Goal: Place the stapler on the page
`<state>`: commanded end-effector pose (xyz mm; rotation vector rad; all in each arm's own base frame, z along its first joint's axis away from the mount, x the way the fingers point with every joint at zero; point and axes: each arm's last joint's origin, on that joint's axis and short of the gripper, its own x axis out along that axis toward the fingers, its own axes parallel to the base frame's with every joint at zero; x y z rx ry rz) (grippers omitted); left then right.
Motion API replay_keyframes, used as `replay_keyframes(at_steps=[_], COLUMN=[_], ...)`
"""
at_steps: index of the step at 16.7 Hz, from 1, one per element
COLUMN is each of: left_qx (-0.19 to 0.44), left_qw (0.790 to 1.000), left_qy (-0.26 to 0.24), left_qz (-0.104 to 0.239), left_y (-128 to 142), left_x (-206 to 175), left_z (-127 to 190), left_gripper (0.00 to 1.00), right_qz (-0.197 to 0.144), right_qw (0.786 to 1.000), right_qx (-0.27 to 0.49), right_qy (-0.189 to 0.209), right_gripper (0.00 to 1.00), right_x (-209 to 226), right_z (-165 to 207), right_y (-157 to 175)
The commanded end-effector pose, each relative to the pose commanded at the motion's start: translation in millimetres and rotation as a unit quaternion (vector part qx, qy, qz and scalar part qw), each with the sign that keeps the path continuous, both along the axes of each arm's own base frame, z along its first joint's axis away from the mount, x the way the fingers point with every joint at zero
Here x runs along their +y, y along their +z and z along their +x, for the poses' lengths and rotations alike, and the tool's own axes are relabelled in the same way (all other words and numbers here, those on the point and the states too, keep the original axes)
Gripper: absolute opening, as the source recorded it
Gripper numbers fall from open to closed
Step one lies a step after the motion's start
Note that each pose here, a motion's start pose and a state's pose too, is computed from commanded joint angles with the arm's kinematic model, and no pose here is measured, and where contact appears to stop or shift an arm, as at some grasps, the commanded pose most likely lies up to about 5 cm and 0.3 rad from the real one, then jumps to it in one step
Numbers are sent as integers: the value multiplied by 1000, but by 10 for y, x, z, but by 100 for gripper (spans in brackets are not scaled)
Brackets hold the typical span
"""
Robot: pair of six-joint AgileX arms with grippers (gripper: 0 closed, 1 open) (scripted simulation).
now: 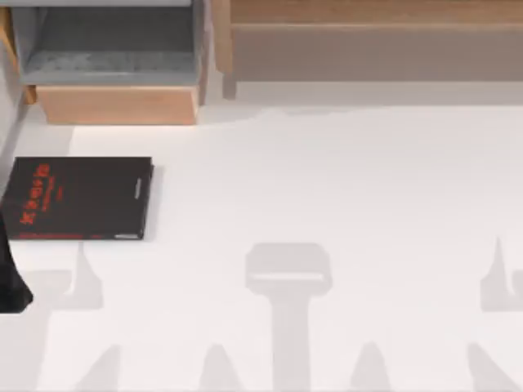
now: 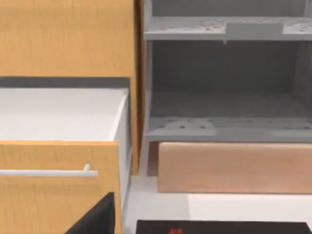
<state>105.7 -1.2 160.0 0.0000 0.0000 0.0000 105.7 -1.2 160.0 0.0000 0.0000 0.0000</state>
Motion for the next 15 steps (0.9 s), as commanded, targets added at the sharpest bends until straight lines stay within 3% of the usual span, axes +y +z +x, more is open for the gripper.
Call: replay_keyframes(at_steps=[6,11,15], left_qx=[26,117,224], left_qw=[1000,992,972], left_qy=[9,36,59], left_qz=[9,33,48], left_y=[171,748,1319], left_x=[18,92,223], left_z=[6,147,534], left_gripper=[100,100,100], right_qz=[0,0,0], right_qw=[1000,1000,1000], right_qx=[0,0,0], right_qy=[0,0,0], right_gripper=[100,100,100], right_x=[0,0,0], right_z=[0,0,0], right_y=[0,0,0])
